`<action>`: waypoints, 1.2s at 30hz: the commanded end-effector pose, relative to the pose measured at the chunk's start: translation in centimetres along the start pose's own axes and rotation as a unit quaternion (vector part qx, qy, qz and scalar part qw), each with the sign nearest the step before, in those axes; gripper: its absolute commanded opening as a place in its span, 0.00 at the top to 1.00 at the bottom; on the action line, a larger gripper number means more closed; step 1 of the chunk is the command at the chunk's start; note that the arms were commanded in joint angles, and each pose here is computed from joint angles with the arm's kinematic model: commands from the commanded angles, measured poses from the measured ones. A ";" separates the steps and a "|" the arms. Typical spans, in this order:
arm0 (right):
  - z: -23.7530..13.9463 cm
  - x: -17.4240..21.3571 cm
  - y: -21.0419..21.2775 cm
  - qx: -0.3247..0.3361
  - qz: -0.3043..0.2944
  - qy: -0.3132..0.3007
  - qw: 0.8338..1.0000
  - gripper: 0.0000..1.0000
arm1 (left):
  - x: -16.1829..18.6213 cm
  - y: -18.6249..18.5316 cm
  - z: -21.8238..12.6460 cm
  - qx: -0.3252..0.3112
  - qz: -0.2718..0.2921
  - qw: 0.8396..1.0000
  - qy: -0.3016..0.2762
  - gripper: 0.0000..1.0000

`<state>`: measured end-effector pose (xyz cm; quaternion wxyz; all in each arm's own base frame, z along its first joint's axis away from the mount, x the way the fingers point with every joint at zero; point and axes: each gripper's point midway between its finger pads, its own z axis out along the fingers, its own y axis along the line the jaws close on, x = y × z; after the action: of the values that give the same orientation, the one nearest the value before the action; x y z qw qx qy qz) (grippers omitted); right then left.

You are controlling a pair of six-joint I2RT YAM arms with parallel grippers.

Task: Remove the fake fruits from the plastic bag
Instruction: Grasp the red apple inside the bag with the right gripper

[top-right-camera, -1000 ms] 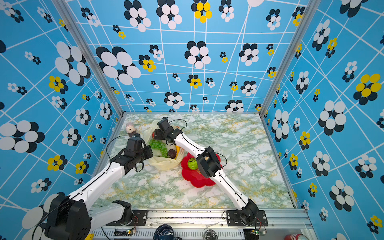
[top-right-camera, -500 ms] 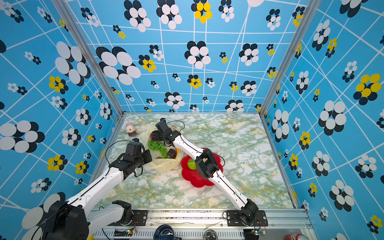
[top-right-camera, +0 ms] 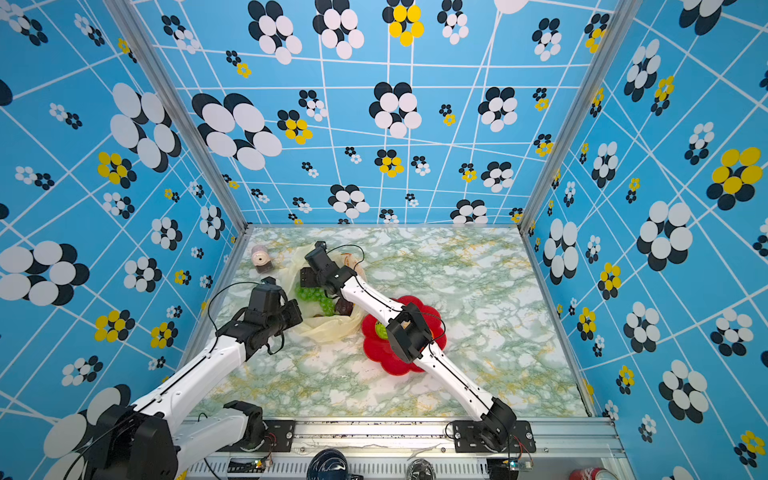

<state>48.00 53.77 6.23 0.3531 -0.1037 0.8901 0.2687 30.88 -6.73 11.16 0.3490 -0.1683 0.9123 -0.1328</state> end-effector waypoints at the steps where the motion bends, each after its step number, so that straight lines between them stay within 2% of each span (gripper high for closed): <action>1: -0.4 -0.6 -1.6 0.033 -0.010 -0.002 0.999 0.25 | 0.4 0.7 0.0 -0.005 -0.009 1.000 0.003 1.00; 8: -3.1 -3.5 -1.8 0.051 -0.015 -0.022 0.998 0.30 | 0.2 1.0 0.8 -0.009 -0.019 1.000 0.011 1.00; 15: -4.1 -4.0 -3.4 0.063 -0.009 -0.009 0.998 0.31 | -0.4 0.6 2.1 -0.005 -0.019 1.000 0.017 1.00; 22: -5.4 -4.9 -2.8 0.049 -0.013 -0.011 0.999 0.31 | -1.8 0.1 3.4 -0.009 -0.018 1.000 0.013 1.00; 28: -3.6 -3.8 -3.9 0.039 0.011 0.000 0.999 0.26 | -2.0 -0.1 4.0 -0.007 -0.018 1.000 0.012 1.00; 36: -1.0 -2.8 -3.7 0.002 0.041 0.010 0.999 0.19 | -1.2 0.2 3.0 -0.003 -0.021 1.000 0.013 1.00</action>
<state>50.75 49.47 8.59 0.3460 -0.0764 0.8976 0.2622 34.08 -6.57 9.01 0.3263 -0.1828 0.9182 -0.1305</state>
